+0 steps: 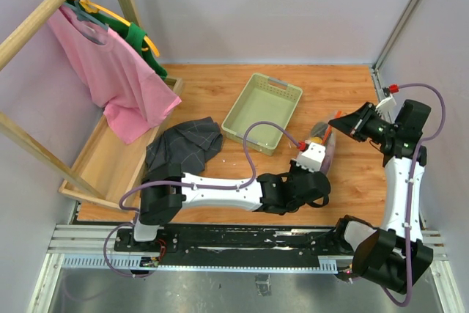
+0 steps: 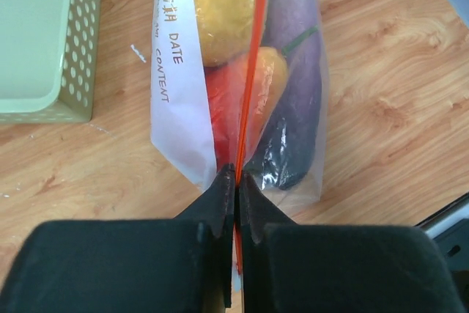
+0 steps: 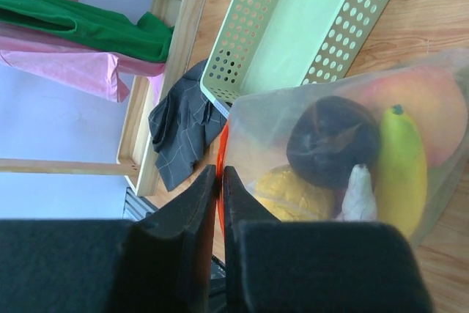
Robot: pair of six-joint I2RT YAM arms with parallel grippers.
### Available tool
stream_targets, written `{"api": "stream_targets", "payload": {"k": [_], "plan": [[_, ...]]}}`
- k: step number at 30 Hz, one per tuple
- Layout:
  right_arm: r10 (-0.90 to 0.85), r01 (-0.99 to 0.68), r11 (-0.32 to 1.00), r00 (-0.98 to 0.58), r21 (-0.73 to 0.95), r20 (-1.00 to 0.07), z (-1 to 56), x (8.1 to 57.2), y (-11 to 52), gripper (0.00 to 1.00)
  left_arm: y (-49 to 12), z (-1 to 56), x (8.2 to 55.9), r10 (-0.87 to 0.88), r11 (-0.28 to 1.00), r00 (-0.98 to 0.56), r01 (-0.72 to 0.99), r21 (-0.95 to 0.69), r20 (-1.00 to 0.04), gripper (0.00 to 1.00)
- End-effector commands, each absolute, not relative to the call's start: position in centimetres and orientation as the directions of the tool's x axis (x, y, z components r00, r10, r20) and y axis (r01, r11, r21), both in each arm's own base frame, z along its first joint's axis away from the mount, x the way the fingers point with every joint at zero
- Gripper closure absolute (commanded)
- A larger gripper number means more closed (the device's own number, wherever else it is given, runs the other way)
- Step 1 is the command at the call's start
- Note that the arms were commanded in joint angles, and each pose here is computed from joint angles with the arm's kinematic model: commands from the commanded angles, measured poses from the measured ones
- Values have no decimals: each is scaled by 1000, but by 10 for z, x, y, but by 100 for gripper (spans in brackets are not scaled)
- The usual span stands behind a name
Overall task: Open the zip-top bag and remove the fake food
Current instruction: Pick up the zipper food storage bag at the center of the board.
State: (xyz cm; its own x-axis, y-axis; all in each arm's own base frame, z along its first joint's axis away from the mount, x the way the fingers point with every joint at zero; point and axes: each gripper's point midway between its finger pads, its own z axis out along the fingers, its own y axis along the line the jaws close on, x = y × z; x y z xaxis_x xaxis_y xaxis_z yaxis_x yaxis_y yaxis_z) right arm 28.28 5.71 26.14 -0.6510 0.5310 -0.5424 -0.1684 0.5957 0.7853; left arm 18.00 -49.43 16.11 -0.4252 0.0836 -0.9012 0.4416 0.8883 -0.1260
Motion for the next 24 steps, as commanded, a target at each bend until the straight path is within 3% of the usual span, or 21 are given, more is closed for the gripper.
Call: {"api": "stream_targets", "payload": {"k": [1,6,8,12,17,24], "plan": [[403,-300,679,-610,670,-682,272,276,59,83,-490,203,178,72,846,-340,518,-123,-938,100],[62,-551,767,-446,329,-893,288,257,57,44,-484,221,170,92,668,-348,716,-201,-933,100],[-143,-700,706,-297,113,-944,295,242,62,30,-481,224,167,106,566,-347,792,-230,-932,100],[-352,-849,502,-24,-167,-936,304,212,78,1,-471,231,158,155,424,-273,886,-185,-949,100],[-418,-858,286,290,-428,-861,313,200,92,2,-466,232,156,246,320,-190,942,-105,-951,100],[-408,-876,32,427,-480,-807,303,209,112,1,-453,236,165,322,248,-92,969,-9,-942,100]]}}
